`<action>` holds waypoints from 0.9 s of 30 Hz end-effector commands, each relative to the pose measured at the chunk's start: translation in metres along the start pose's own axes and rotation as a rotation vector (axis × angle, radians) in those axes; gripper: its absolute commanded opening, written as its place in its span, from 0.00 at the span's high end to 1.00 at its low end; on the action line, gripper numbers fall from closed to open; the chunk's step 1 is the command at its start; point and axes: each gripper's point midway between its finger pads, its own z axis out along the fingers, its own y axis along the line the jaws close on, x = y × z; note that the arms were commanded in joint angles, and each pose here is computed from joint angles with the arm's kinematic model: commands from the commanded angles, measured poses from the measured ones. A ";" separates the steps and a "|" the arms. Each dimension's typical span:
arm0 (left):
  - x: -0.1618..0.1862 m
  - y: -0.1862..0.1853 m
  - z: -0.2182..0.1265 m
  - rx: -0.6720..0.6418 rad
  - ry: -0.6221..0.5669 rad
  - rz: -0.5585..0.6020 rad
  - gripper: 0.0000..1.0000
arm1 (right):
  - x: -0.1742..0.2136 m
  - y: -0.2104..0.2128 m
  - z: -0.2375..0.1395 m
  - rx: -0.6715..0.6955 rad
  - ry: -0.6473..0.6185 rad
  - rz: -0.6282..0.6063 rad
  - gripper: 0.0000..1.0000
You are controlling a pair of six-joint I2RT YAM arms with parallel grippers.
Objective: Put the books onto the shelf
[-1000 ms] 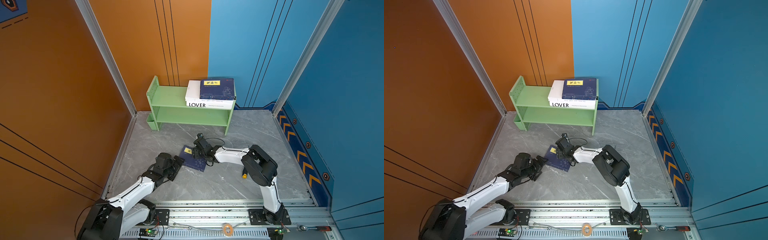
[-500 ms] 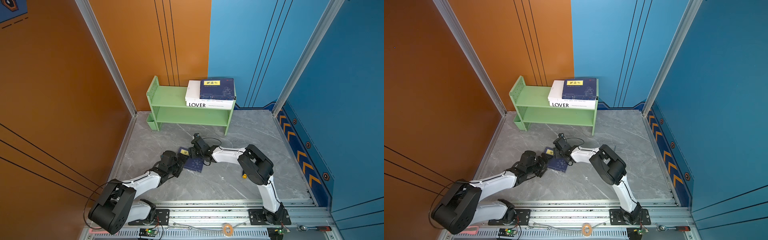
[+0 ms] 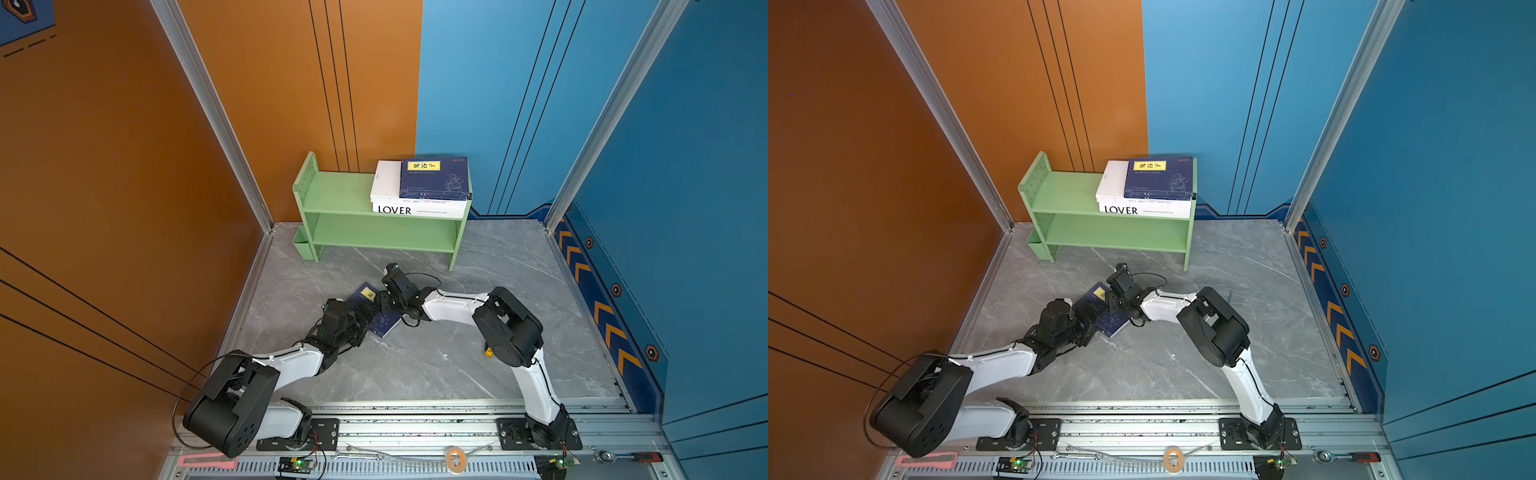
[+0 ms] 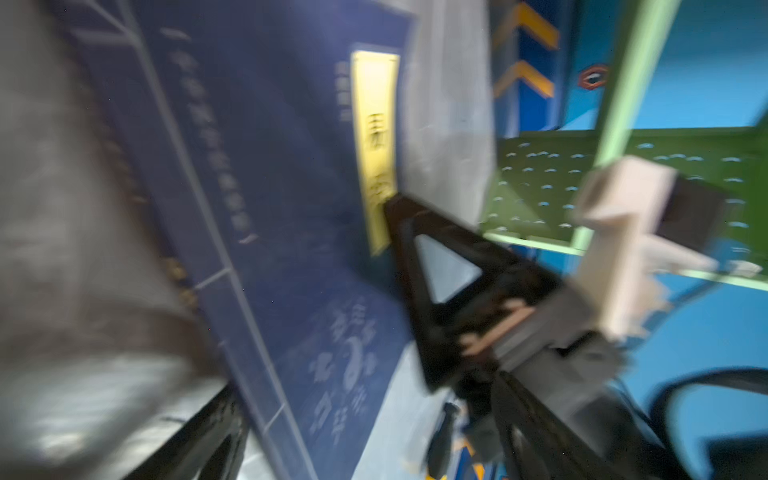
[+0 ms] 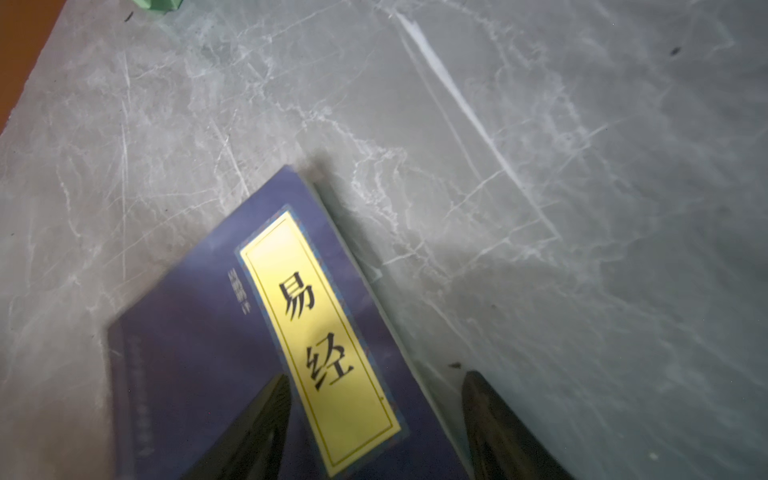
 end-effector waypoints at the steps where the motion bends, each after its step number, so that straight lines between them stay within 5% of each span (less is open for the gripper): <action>1: -0.005 -0.059 -0.009 0.206 -0.005 0.055 0.13 | 0.099 0.009 0.010 -0.043 0.311 -0.008 0.33; 9: -0.004 -0.031 -0.004 0.157 -0.005 -0.011 0.26 | 0.089 0.010 0.011 -0.083 0.284 0.059 0.33; 27: 0.010 0.015 -0.003 -0.005 0.061 -0.045 0.82 | 0.060 -0.016 -0.005 -0.047 0.196 0.148 0.33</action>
